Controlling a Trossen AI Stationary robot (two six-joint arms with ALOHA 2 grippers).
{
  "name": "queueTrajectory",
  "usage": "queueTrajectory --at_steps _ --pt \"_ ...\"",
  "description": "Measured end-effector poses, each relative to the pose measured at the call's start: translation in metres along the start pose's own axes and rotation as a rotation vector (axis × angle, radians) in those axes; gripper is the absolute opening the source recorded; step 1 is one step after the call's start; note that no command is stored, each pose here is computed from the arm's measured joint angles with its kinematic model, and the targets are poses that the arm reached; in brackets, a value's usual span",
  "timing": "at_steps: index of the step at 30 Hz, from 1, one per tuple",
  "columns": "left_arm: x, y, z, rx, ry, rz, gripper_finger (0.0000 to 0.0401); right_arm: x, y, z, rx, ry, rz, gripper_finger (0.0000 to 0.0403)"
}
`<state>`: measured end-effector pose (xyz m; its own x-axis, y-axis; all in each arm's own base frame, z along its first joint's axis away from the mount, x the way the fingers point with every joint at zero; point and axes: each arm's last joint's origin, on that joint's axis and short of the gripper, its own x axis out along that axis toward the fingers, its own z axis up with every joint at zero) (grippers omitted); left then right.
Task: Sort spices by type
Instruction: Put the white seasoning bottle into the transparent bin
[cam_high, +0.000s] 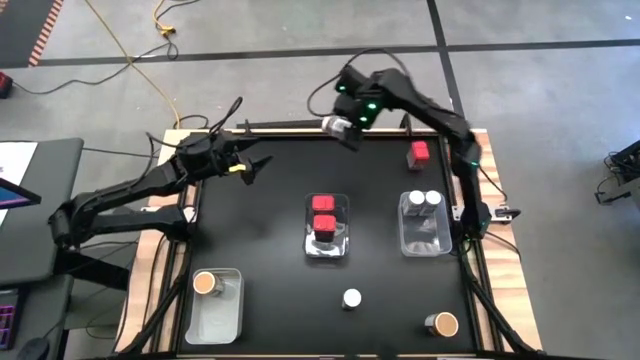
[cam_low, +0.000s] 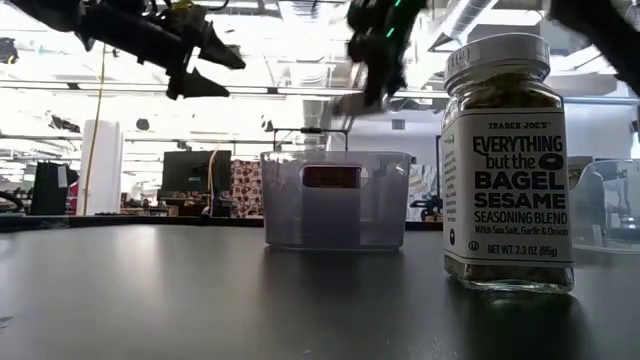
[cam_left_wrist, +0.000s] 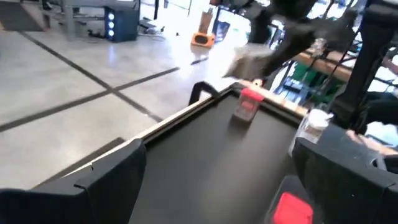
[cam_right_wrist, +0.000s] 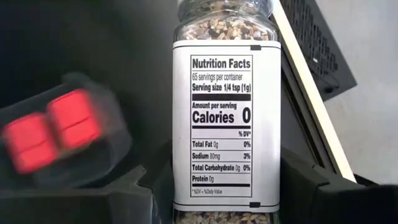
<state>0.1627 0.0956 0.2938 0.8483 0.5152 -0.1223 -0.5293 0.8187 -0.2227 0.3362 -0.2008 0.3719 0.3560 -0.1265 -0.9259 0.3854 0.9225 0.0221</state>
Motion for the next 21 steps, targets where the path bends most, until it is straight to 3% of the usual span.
queueTrajectory --at_steps 4,9,15,21 --pt "0.016 -0.013 -0.004 -0.002 0.005 -0.023 0.0387 -0.047 0.026 -0.037 -0.049 -0.083 0.011 0.0216" --pt "0.045 -0.041 -0.01 0.017 0.042 -0.067 0.0387 -0.072 0.05 -0.103 -0.049 -0.245 0.035 0.0216" --pt "0.081 -0.083 -0.008 0.106 0.041 -0.148 0.0387 -0.058 0.057 -0.185 0.069 -0.524 0.083 0.0216" --pt "0.123 -0.118 0.004 0.152 0.008 -0.203 0.0387 -0.031 0.064 -0.229 0.136 -0.86 0.19 0.0216"
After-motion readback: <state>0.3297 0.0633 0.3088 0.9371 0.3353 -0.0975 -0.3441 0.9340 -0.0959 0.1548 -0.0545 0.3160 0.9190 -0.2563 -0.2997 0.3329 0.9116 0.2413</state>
